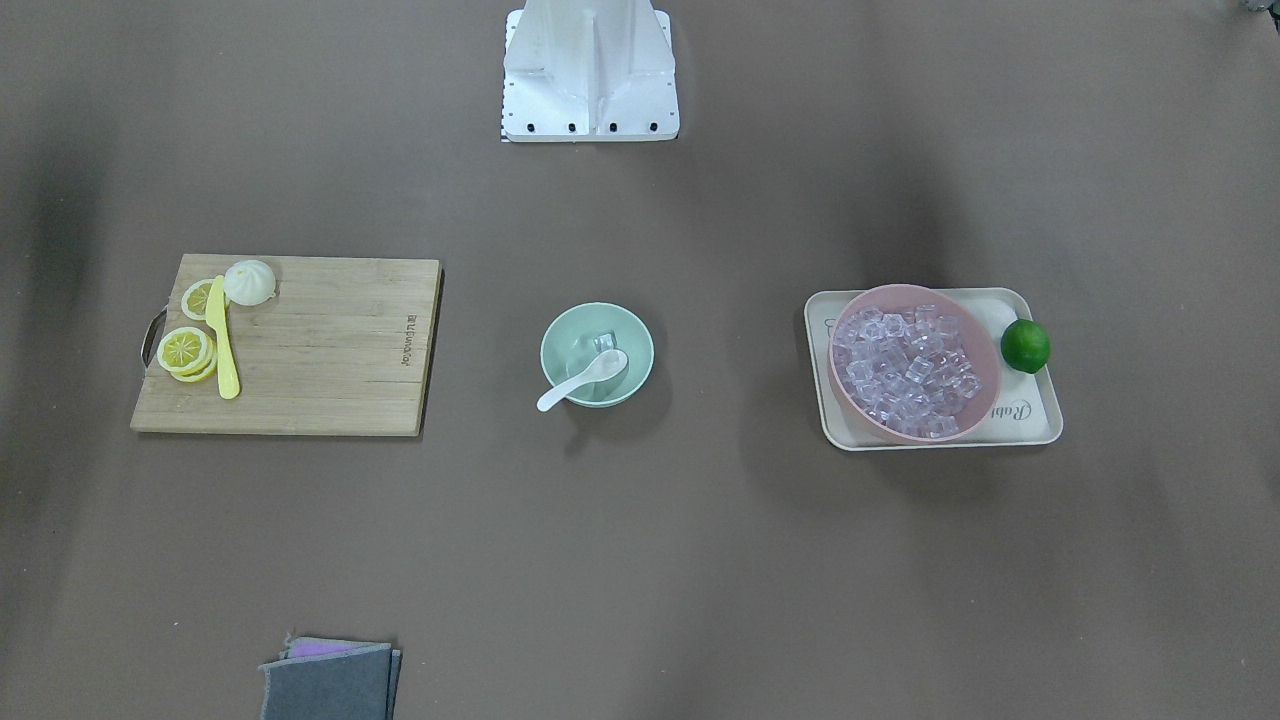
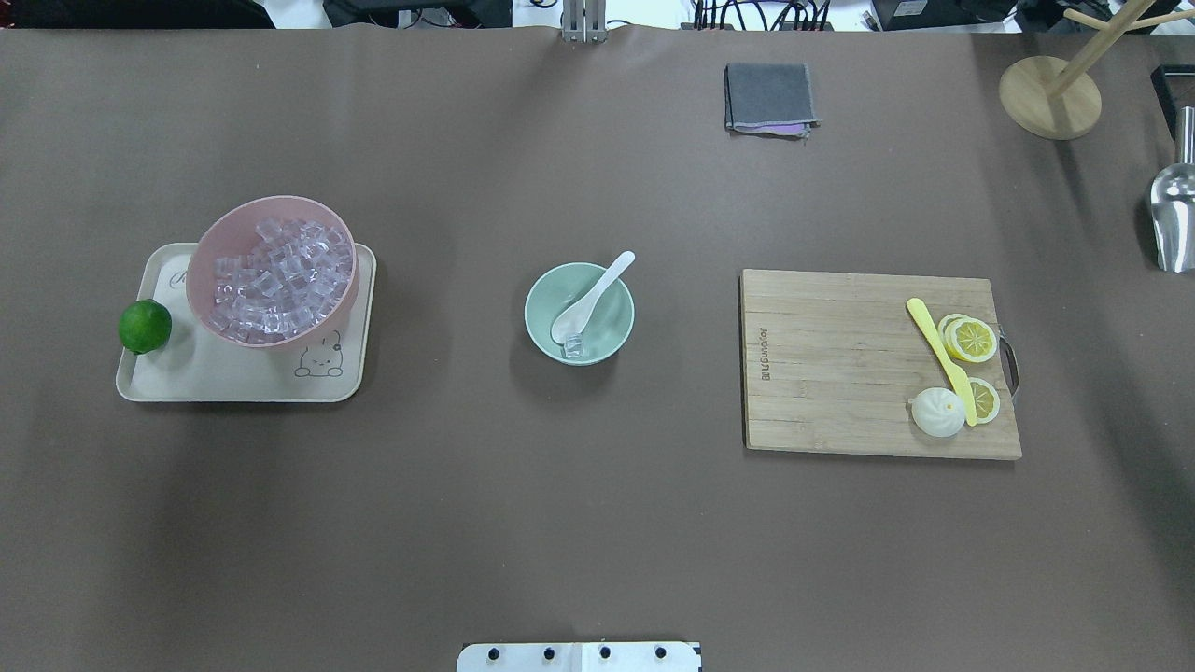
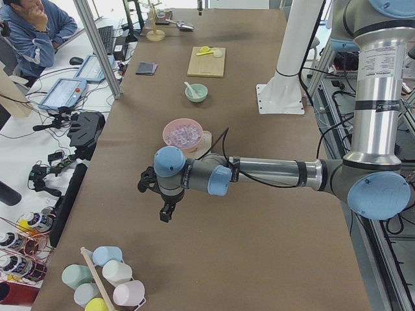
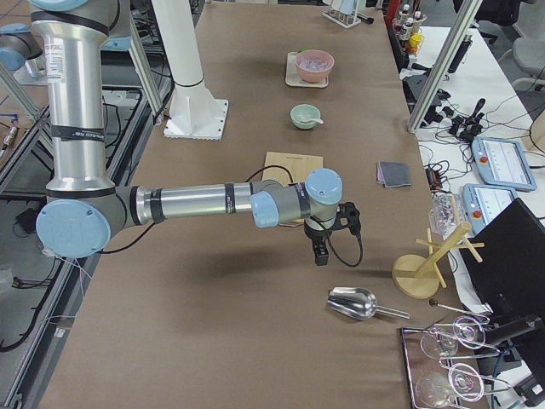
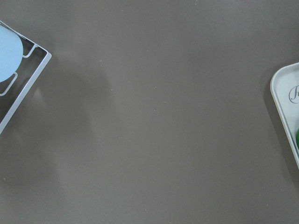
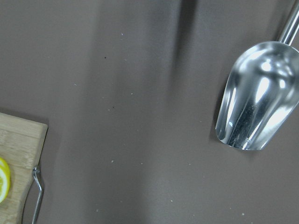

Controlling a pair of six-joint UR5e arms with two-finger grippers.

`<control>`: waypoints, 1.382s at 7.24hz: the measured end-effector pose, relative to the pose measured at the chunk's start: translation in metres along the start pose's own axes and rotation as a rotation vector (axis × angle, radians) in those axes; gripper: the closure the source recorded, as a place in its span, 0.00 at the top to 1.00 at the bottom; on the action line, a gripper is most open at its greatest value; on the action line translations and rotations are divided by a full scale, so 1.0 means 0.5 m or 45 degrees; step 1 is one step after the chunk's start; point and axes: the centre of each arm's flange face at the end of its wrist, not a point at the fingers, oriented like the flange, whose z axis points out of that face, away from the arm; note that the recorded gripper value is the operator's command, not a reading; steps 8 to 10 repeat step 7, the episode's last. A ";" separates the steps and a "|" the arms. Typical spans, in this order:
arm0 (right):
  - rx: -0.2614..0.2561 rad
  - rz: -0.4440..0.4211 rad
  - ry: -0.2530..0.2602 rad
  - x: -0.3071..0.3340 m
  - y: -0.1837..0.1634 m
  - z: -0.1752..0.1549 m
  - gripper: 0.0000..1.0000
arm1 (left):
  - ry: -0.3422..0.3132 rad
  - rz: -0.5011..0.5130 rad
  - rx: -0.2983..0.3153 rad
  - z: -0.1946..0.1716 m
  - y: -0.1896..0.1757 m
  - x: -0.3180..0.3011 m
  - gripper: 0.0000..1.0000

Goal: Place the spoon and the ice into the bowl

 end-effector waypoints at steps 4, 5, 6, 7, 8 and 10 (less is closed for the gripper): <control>-0.005 0.028 0.001 0.022 0.008 0.003 1.00 | 0.004 -0.001 -0.002 0.000 0.016 0.000 0.98; -0.006 0.029 -0.008 0.020 0.013 0.002 1.00 | 0.005 0.004 0.003 -0.004 0.016 0.004 0.98; -0.010 0.032 -0.023 0.019 0.021 0.002 1.00 | 0.018 0.010 0.011 -0.009 0.014 0.011 0.98; -0.016 0.036 -0.032 0.022 0.027 0.005 1.00 | 0.039 0.012 0.016 -0.011 0.013 0.017 0.98; -0.016 0.036 -0.032 0.022 0.027 0.005 1.00 | 0.039 0.012 0.016 -0.011 0.013 0.017 0.98; -0.016 0.036 -0.032 0.022 0.027 0.005 1.00 | 0.039 0.012 0.016 -0.011 0.013 0.017 0.98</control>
